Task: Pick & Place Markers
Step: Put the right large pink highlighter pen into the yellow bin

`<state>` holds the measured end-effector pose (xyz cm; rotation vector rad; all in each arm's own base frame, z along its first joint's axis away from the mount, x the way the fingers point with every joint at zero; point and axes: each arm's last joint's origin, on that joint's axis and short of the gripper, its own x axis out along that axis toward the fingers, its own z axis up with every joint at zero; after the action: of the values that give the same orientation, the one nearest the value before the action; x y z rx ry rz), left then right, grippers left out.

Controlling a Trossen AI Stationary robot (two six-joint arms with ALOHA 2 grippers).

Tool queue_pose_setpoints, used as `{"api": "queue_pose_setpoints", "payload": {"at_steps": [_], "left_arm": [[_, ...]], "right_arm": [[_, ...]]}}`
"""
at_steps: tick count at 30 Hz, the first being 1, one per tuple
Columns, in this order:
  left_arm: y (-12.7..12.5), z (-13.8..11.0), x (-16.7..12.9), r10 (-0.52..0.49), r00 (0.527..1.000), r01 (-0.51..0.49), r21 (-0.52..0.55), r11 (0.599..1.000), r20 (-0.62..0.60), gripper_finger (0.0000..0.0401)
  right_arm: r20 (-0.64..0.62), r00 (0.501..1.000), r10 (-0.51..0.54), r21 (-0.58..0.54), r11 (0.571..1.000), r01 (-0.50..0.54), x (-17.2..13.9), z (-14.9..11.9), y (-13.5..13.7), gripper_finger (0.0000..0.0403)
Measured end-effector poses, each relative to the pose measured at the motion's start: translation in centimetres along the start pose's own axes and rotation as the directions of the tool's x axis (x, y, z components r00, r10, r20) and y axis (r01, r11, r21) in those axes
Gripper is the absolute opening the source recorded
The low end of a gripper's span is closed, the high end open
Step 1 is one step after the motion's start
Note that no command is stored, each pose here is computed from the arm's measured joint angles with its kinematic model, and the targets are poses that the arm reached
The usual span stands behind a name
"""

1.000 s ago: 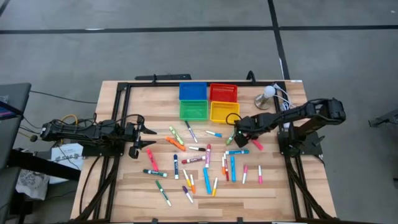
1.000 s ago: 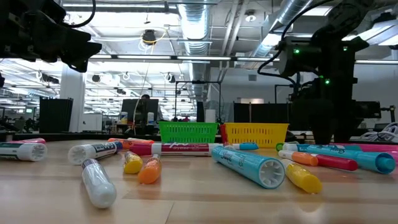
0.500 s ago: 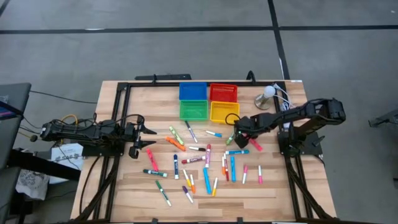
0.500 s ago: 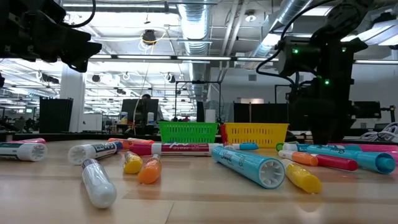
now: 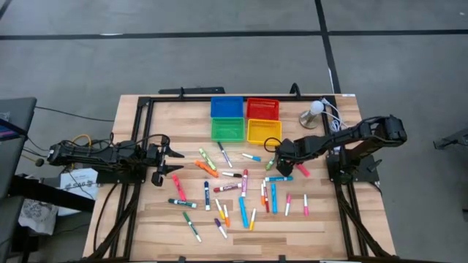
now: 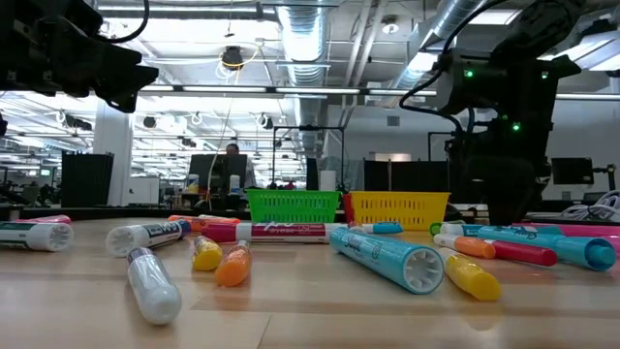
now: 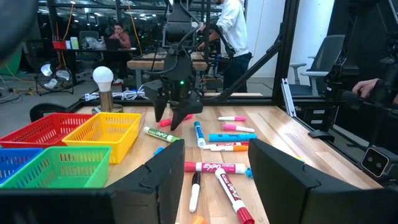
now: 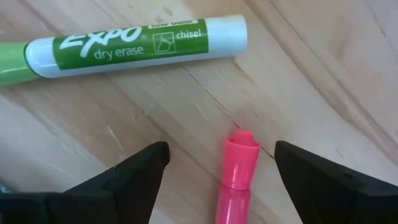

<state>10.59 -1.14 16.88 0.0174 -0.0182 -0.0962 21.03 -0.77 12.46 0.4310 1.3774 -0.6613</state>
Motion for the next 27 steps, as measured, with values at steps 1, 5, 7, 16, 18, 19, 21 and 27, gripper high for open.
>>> {"api": "queue_pose_setpoints", "payload": {"at_steps": [1,5,7,16,18,19,21,27], "left_arm": [[0.0,0.0,0.0,0.0,1.0,0.0,0.0,1.0,0.0,0.0178],[0.0,0.0,0.0,0.0,1.0,0.0,0.0,1.0,0.0,0.0178],[0.0,0.0,0.0,0.0,1.0,0.0,0.0,1.0,0.0,0.0178],[0.0,0.0,0.0,0.0,1.0,0.0,0.0,1.0,0.0,0.0178],[0.0,0.0,0.0,0.0,1.0,0.0,0.0,1.0,0.0,0.0178],[0.0,0.0,0.0,0.0,1.0,0.0,0.0,1.0,0.0,0.0178],[0.0,0.0,0.0,0.0,1.0,0.0,0.0,1.0,0.0,0.0178],[0.0,0.0,0.0,0.0,1.0,0.0,0.0,1.0,0.0,0.0178]], "right_arm": [[-0.005,1.0,0.003,0.016,1.0,-0.003,0.02,0.05,-0.08,0.03],[-0.018,1.0,0.011,0.057,0.998,-0.009,0.06,0.17,-0.28,0.03],[-0.026,1.0,0.008,0.064,0.998,-0.007,0.07,0.17,-0.37,0.03],[-0.091,0.995,0.03,0.16,0.987,-0.015,-0.01,-0.18,-0.46,0.03],[-0.108,0.993,0.042,0.169,0.985,-0.023,-0.03,-0.26,-0.46,0.03],[-0.12,0.992,0.05,0.174,0.984,-0.029,-0.04,-0.31,-0.45,0.03],[-0.145,0.987,0.066,0.178,0.983,-0.04,-0.07,-0.43,-0.44,0.03],[-0.203,0.976,0.075,0.214,0.976,-0.03,-0.16,-0.79,-0.58,0.03]]}}
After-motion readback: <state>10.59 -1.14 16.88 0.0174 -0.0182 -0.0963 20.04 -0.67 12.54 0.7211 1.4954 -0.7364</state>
